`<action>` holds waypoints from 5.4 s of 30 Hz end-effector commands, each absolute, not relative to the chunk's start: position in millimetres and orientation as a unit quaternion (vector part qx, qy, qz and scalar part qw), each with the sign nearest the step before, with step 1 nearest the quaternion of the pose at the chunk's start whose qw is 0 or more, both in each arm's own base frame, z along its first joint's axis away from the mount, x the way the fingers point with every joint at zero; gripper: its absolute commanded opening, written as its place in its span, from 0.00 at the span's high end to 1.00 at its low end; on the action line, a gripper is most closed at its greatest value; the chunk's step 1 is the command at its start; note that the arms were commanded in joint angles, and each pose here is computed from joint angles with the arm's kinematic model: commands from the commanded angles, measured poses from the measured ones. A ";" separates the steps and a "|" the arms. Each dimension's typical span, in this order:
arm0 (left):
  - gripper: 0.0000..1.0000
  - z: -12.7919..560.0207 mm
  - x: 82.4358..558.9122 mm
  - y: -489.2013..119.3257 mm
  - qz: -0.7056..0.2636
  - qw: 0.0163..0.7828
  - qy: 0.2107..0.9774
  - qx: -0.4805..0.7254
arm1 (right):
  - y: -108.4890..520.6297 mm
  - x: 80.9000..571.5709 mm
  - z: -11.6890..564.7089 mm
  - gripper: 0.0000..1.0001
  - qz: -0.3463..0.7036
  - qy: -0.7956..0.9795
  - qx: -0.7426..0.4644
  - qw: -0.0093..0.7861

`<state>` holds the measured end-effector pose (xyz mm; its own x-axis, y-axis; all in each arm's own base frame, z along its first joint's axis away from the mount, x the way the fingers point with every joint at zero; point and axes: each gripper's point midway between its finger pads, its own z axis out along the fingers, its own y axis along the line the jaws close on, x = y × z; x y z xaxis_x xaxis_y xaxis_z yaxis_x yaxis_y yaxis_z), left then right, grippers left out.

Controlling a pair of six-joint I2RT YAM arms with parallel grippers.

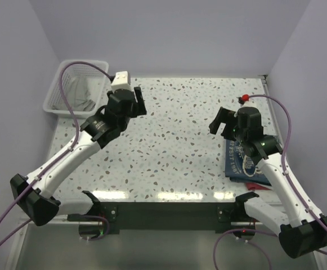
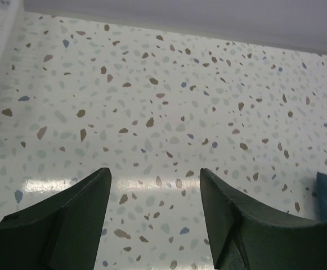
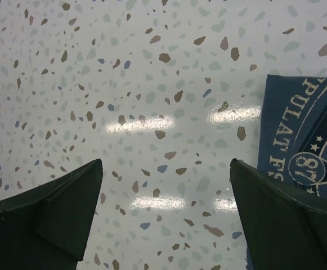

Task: Fold and stack the tank tops
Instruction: Move the tank top to the center of the board, then flatten the tank top out

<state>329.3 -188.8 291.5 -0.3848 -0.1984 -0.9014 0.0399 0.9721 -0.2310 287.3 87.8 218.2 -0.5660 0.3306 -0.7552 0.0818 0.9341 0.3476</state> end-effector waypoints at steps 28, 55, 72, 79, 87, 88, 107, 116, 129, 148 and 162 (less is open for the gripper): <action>0.16 146.4 590.7 139.7 0.283 0.456 0.763 -0.360 | 130.2 283.7 211.6 0.01 0.233 0.877 0.055 0.416; 0.22 116.4 635.4 150.0 0.289 0.475 0.788 -0.264 | 137.7 288.0 204.4 0.01 0.247 0.880 0.058 0.402; 0.28 64.4 633.0 169.0 0.262 0.443 0.819 -0.254 | 139.7 289.7 194.3 0.02 0.250 0.884 0.065 0.389; 0.30 64.8 631.1 180.4 0.260 0.443 0.821 -0.250 | 140.4 289.2 192.6 0.02 0.251 0.884 0.065 0.388; 0.71 64.1 634.9 176.0 0.245 0.448 0.824 -0.246 | 142.6 290.9 189.7 0.01 0.255 0.885 0.063 0.384; 0.77 63.7 635.8 175.3 0.240 0.448 0.825 -0.246 | 142.6 291.0 190.4 0.01 0.255 0.885 0.063 0.385; 1.00 241.7 658.7 133.2 0.150 0.616 0.735 -0.241 | 147.8 295.1 193.5 0.01 0.268 0.879 0.054 0.391; 1.00 404.0 624.2 90.9 0.080 0.723 0.649 -0.223 | 150.6 300.4 205.8 0.01 0.276 0.870 0.048 0.406; 1.00 546.4 497.3 -99.9 -0.067 0.794 0.597 -0.097 | 141.1 302.5 240.0 0.01 0.263 0.853 0.052 0.447; 0.33 259.8 471.4 -147.0 -0.203 0.518 0.821 -0.124 | 149.5 309.1 182.0 0.02 0.231 0.882 0.056 0.406; 0.69 105.6 307.5 -167.3 -0.220 0.334 0.905 -0.143 | 255.6 242.1 109.6 0.43 0.135 0.914 -0.128 0.360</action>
